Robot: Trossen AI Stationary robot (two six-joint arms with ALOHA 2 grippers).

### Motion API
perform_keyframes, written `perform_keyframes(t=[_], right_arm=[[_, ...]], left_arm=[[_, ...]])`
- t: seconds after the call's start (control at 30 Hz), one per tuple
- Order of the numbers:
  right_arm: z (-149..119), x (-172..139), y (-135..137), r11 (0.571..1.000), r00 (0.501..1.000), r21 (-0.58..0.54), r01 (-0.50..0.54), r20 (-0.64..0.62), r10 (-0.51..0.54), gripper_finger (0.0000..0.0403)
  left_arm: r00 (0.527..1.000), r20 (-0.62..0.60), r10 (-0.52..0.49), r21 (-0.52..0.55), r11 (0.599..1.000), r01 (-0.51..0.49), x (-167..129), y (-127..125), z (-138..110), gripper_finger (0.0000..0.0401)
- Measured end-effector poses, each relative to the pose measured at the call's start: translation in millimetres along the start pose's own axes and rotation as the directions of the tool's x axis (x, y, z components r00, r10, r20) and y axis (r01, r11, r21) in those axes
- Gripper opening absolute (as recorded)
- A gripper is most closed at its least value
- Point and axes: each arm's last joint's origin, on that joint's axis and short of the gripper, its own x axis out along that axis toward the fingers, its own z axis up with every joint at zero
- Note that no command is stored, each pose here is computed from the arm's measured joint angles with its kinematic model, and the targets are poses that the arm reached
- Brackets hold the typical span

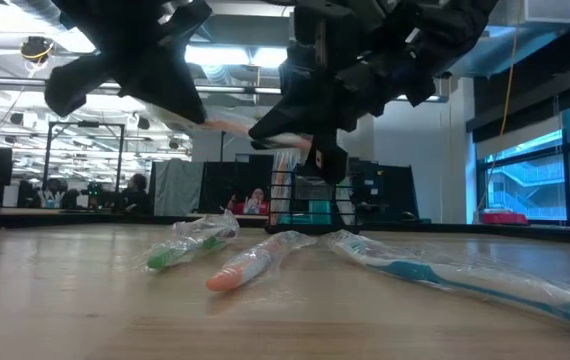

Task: Pick & Place toothbrushing station
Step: Put the bottom orange toothbrush in the left section of the wire organizer

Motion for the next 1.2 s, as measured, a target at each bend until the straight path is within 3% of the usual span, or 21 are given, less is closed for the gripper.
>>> perform_keyframes(t=[0.23, 0.5, 0.83, 1.03, 1.2], right_arm=[[-0.8, -0.2, -2.0, 1.0, 1.0, -0.017, 0.024, -0.003, -0.024, 0.0029], [-0.6, -0.3, -3.2, 0.997, 0.998, -0.04, 0.065, 0.016, -0.064, 0.003], [0.7, -0.8, -3.8, 0.995, 0.996, -0.052, 0.081, 0.03, -0.08, 0.003], [1.4, -4.2, -12.7, 0.991, 0.992, -0.043, 0.124, -0.001, -0.124, 0.003], [2.9, -14.8, -20.1, 0.977, 0.976, -0.038, 0.212, -0.038, -0.213, 0.0031]], left_arm=[[1.0, 0.016, -0.019, -0.078, 0.997, 0.02, 0.2, 0.1, 0.8, 0.0002], [0.999, 0.025, -0.021, -0.086, 0.996, 0.023, 0.3, 0.3, 1.5, 0.0011], [0.997, 0.049, -0.065, -0.105, 0.992, 0.07, 0.3, -1.1, 2.4, 0.0109], [0.998, 0.034, -0.049, -0.253, 0.966, 0.057, 1.7, 0.7, 1.1, 0.0177], [0.999, -0.028, 0.027, -0.348, 0.937, -0.035, 3.9, 4.5, -2.9, 0.0207]])
